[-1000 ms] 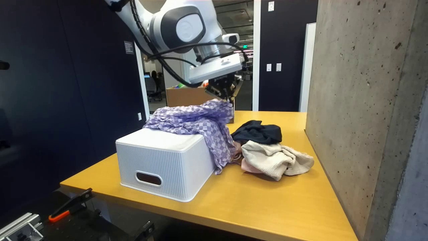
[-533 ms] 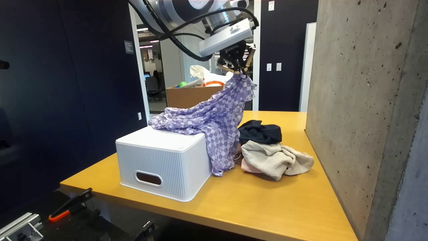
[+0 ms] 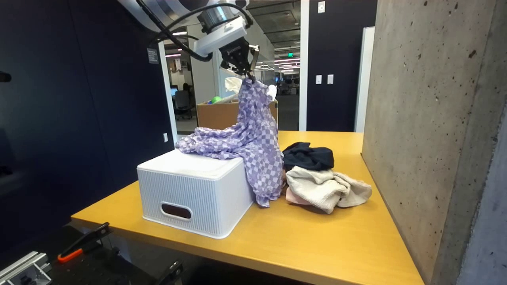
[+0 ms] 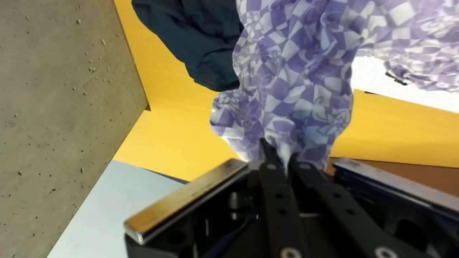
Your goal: Put the purple cloth on the white basket
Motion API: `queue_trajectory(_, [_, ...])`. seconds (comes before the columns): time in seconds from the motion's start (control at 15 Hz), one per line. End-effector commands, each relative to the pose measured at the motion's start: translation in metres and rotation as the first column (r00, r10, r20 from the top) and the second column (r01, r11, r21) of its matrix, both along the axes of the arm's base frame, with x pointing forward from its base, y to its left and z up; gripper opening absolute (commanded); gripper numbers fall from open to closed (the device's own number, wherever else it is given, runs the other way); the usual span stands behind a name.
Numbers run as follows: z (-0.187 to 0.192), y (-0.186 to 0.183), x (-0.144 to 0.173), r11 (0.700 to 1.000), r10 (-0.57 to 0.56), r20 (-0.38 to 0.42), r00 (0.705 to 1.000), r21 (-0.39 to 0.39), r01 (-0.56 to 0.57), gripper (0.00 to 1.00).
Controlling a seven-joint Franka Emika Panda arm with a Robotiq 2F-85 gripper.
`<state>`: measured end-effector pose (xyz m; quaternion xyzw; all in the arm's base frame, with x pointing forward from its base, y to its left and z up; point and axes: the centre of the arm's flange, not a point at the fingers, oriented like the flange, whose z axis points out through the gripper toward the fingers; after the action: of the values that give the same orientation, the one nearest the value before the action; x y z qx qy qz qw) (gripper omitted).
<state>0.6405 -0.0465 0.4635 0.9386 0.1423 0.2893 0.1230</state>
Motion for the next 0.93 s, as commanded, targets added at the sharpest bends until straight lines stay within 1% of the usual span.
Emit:
queue_trajectory(0.0, [0.053,0.04,-0.061,0.998,-0.068,-0.045,0.997,0.005,0.069,0.01])
queue_trajectory(0.13, [0.082,0.059,-0.081,0.996,-0.081,-0.08,0.993,0.032,0.084,0.01])
queue_trajectory(0.2, [0.097,0.072,-0.094,0.994,-0.089,-0.113,0.99,0.046,0.095,0.01])
queue_trajectory(0.47, [0.112,0.123,-0.121,0.989,-0.095,-0.236,0.967,0.088,0.119,0.01])
queue_trajectory(0.67, [0.101,0.164,-0.14,0.983,-0.072,-0.387,0.919,0.131,0.132,0.01])
queue_trajectory(0.87, [0.091,0.2,-0.153,0.977,-0.012,-0.495,0.869,0.177,0.115,0.01])
